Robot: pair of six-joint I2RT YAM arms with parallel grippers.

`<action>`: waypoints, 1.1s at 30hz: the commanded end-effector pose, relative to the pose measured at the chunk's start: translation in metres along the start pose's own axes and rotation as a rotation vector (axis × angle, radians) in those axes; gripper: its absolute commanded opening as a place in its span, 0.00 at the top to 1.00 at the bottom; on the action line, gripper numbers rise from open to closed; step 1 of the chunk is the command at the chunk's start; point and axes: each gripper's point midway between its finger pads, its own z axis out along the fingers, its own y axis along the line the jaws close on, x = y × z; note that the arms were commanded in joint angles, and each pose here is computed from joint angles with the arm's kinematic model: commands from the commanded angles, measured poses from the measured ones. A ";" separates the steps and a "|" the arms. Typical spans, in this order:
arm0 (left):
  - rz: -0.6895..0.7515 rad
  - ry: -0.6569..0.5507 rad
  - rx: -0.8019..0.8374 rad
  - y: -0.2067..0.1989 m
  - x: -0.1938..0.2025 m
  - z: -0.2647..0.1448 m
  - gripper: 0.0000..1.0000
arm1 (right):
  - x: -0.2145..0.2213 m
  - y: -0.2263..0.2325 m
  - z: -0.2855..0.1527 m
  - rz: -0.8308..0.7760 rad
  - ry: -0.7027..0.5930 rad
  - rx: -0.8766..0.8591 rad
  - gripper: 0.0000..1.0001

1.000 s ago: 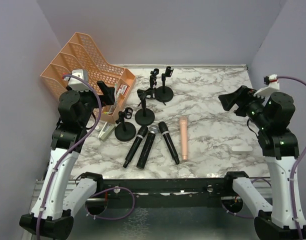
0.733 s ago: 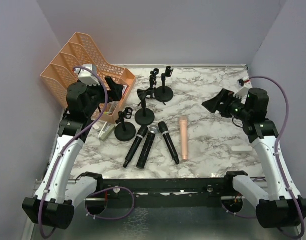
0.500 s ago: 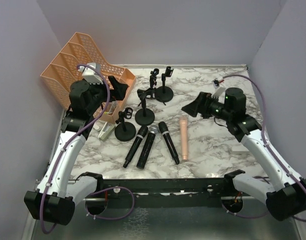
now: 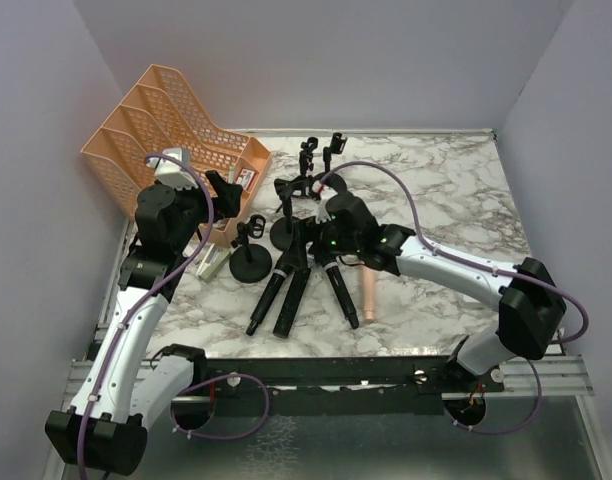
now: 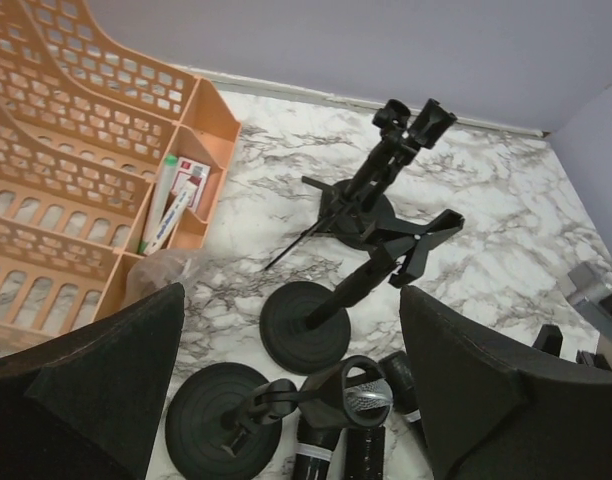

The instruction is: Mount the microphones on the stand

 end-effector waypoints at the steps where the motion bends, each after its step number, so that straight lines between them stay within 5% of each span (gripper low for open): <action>1: -0.004 -0.017 -0.127 0.023 0.003 -0.010 0.12 | 0.001 -0.014 0.014 -0.017 -0.016 0.150 0.18; 10: 0.022 0.040 -0.189 0.040 0.028 -0.024 0.13 | 0.031 -0.100 -0.013 0.002 0.029 0.601 0.22; 20: 0.028 0.040 -0.206 0.044 0.030 -0.024 0.13 | 0.079 -0.138 -0.018 0.017 0.168 0.739 0.23; 33: 0.026 0.046 -0.221 0.048 0.034 -0.020 0.13 | 0.072 -0.200 -0.060 0.122 0.093 0.941 0.26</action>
